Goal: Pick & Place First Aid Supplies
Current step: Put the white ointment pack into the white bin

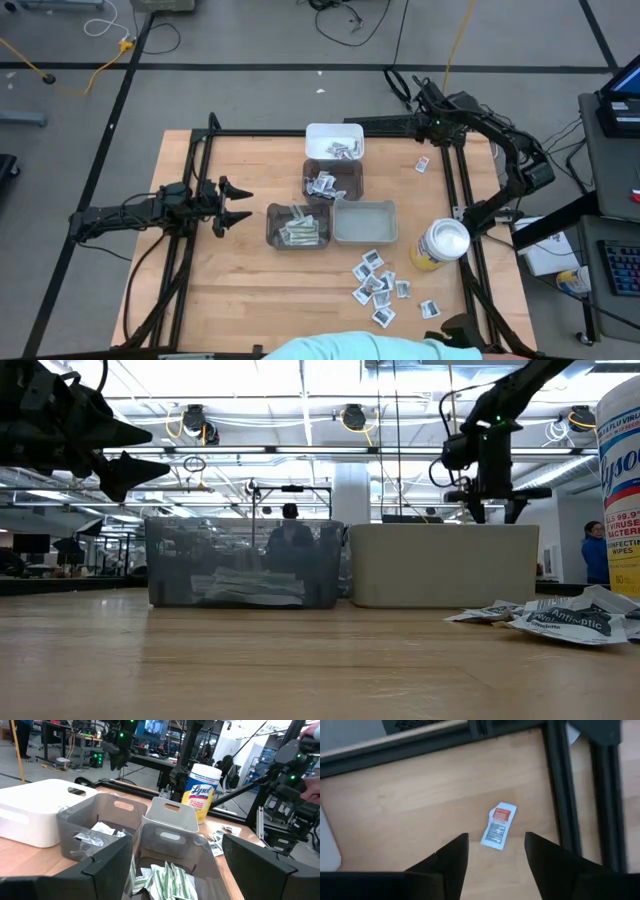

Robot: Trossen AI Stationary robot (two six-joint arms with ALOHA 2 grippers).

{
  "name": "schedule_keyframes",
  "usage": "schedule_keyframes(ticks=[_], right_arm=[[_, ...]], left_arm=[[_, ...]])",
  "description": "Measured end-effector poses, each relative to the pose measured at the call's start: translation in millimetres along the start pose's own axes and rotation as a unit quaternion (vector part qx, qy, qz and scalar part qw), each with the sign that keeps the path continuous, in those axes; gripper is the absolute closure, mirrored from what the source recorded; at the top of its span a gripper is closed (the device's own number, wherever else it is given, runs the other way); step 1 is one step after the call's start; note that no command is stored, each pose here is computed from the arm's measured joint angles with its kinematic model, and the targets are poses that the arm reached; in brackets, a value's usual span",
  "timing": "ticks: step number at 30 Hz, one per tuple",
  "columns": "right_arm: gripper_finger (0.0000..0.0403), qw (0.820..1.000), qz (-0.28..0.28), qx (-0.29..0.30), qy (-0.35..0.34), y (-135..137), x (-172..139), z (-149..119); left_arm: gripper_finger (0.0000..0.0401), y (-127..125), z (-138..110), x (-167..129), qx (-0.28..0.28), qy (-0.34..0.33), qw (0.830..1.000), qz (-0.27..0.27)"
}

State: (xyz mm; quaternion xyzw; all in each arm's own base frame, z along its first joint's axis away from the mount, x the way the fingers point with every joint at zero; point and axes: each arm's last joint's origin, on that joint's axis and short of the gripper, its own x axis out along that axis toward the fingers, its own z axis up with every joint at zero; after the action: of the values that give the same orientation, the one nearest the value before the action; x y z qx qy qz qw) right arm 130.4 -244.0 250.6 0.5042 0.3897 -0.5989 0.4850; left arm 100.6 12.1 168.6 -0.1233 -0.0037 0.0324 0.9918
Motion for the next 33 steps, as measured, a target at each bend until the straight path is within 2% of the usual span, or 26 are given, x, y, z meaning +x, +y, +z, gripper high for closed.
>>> schedule_keyframes(ticks=[10,16,23,33], right_arm=[[0.0248,1.000,0.008,0.011,0.000,4,42,-17],[0.0256,0.999,-0.022,0.009,0.034,13,69,-19],[0.0258,0.998,-0.041,0.010,0.050,15,86,-17],[0.0260,0.994,-0.056,0.044,0.079,12,106,-12]], left_arm=[[0.0091,0,0,0,0.000,0.000,1.000,0.000],[0.0091,0,0,0,0.000,0.000,1.000,0.000],[0.0091,0,0,0,0.000,0.000,1.000,0.000],[0.0091,0,0,0,0.000,0.000,1.000,0.000]])
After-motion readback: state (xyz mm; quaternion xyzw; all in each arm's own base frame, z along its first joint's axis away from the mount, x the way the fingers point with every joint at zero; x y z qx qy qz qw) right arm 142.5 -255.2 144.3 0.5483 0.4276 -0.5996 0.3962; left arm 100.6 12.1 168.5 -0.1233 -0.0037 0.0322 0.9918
